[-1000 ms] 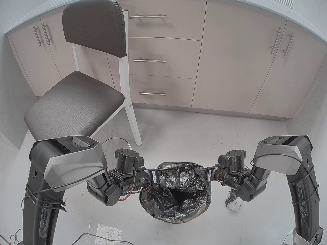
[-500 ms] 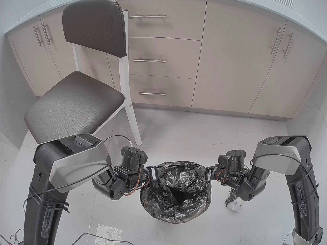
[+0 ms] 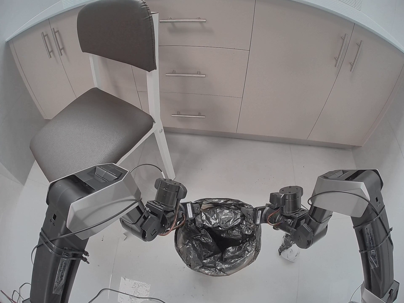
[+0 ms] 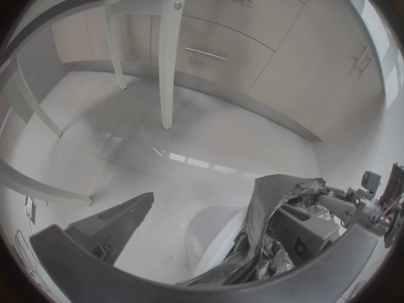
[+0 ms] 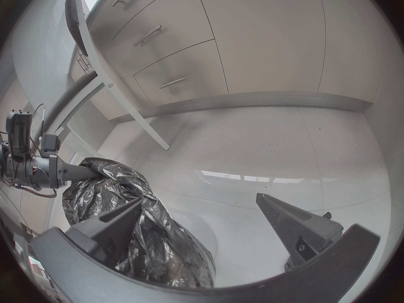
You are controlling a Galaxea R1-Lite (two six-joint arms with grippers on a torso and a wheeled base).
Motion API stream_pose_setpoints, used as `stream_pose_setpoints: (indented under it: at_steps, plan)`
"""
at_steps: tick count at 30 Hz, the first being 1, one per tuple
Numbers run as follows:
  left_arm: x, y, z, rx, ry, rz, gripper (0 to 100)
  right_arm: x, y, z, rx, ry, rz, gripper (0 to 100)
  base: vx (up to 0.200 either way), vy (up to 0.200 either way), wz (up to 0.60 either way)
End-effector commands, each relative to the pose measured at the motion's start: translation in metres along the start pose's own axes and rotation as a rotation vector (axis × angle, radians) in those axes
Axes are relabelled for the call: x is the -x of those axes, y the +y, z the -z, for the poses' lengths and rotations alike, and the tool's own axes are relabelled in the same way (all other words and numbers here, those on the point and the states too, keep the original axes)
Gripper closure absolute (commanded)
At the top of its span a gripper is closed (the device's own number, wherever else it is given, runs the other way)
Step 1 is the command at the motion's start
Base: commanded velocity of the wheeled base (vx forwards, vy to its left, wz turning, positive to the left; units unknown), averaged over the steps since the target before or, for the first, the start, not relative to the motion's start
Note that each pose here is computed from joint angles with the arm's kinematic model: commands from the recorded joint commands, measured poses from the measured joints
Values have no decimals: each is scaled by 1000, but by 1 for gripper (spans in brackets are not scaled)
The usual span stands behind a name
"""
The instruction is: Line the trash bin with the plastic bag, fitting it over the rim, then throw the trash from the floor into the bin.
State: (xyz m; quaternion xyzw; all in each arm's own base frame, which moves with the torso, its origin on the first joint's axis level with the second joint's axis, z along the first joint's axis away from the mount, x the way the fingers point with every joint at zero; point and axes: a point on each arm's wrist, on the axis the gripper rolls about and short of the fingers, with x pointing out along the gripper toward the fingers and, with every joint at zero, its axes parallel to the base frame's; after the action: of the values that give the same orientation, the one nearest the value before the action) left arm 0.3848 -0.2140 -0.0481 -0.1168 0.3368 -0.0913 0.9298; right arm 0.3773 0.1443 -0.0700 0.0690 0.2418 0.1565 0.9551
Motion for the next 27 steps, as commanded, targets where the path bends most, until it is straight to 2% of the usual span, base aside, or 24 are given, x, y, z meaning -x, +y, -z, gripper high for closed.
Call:
stream_pose_setpoints:
  at_steps: [1,6,8,9,13,20,27]
  plan:
    - [-3,1,-2,12,-13,-22,0,-1,0,2,0,6,0,0,0,0,0]
    - [-12,4,2,-14,45,-102,0,-2,0,2,0,4,1,0,0,0,0]
    - [-15,2,0,-24,81,-144,0,-3,0,3,0,7,2,0,0,0,0]
    - [-17,4,0,-28,126,-172,0,-3,-1,4,-1,7,3,0,0,0,0]
    - [-17,4,-4,-34,184,-207,0,-5,-2,3,-1,6,5,0,0,0,0]
    - [-15,4,-4,-56,259,-226,0,-7,-3,1,-7,18,18,0,0,0,0]
    - [-15,4,-3,-53,263,-224,0,-8,-6,-2,-42,22,30,0,0,0,0]
